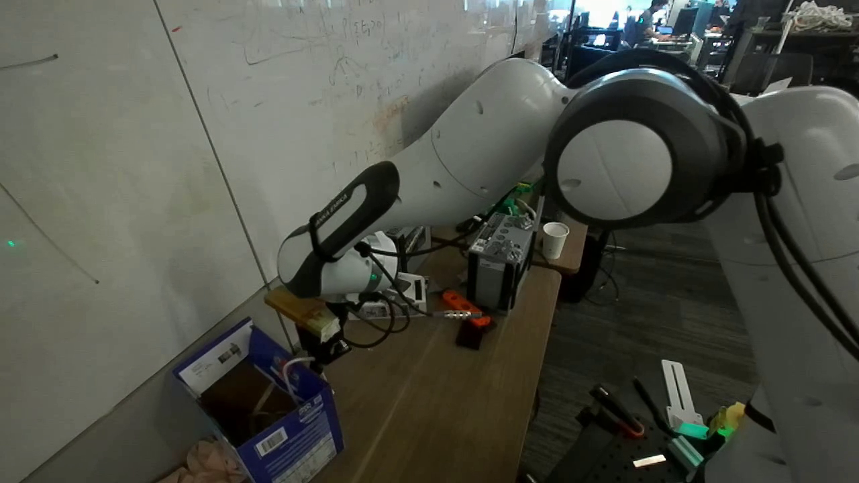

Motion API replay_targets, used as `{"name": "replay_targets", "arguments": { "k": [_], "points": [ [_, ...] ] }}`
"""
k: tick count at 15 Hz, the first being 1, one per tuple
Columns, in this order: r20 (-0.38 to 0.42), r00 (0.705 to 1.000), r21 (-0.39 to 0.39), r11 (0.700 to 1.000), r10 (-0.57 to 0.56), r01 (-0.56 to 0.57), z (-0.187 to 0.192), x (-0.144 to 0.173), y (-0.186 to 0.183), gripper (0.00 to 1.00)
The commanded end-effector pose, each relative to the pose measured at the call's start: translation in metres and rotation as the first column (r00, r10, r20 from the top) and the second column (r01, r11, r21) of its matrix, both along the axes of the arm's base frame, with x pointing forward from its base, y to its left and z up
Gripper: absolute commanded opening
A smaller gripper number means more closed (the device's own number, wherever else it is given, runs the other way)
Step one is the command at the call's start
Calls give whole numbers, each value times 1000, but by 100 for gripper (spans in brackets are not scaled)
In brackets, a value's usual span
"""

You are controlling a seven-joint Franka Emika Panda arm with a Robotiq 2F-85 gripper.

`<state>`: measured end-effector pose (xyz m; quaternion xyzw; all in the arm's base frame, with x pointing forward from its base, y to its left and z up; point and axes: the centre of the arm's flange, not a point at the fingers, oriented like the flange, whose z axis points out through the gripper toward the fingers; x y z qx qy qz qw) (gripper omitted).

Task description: Pick up the ropes from the table and put them in the blue box.

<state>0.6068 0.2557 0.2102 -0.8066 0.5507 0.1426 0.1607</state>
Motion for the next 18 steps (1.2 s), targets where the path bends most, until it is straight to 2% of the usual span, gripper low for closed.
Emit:
{"name": "replay_targets", "arguments": {
  "k": [1,8,18],
  "points": [
    [84,996,-63,998,29,-23,55,-26,14,8],
    [191,973,-160,982,128,-97,127,-55,73,7],
    [295,917,-301,937,267,-175,171,-79,165,7]
  ]
}}
